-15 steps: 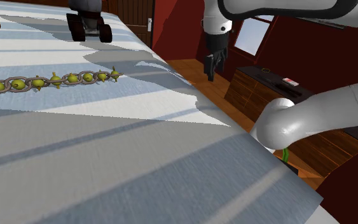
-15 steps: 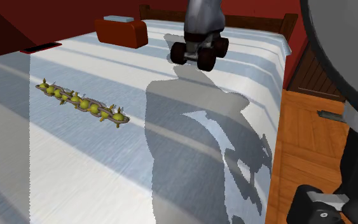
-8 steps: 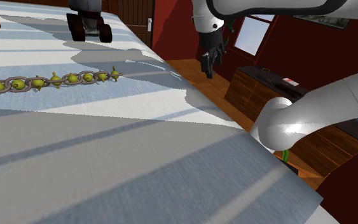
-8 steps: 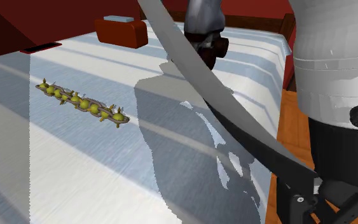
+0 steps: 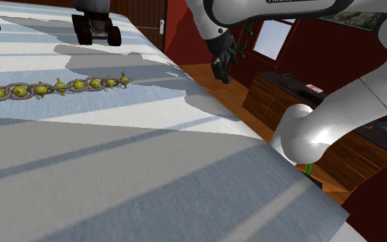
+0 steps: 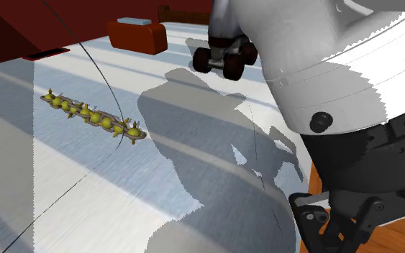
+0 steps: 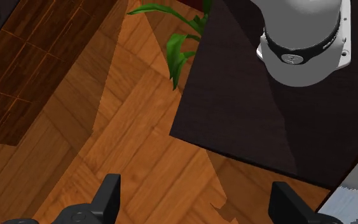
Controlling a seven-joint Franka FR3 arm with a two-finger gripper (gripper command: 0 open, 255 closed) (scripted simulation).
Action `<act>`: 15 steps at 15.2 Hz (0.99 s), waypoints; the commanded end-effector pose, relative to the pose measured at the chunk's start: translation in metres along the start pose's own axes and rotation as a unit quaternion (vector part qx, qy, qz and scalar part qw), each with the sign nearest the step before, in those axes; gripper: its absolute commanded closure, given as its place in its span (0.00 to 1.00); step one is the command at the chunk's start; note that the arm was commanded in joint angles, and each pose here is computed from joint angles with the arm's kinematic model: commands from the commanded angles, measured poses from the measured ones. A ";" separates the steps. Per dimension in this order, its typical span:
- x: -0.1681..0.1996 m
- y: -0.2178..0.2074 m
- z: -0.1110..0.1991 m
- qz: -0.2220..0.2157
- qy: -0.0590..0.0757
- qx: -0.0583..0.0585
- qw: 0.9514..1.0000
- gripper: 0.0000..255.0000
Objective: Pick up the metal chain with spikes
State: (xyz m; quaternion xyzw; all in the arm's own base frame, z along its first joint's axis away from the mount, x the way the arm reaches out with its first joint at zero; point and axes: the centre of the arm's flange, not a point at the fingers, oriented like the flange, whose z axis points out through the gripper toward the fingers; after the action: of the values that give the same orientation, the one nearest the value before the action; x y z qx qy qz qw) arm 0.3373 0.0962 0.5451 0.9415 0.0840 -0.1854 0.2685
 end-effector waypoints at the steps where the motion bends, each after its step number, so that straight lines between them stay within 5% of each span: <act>1: 0.000 0.000 0.000 0.000 0.000 0.000 1.000 0.00; 8: 0.039 -0.049 -0.046 -0.039 0.076 -0.004 0.996 0.00; 15: 0.067 -0.101 -0.096 -0.078 0.150 -0.008 0.986 0.00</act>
State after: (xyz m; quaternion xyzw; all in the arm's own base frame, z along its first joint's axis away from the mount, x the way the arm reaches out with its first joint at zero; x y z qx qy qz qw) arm 0.3768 0.2083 0.5443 0.9287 0.1601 -0.1606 0.2933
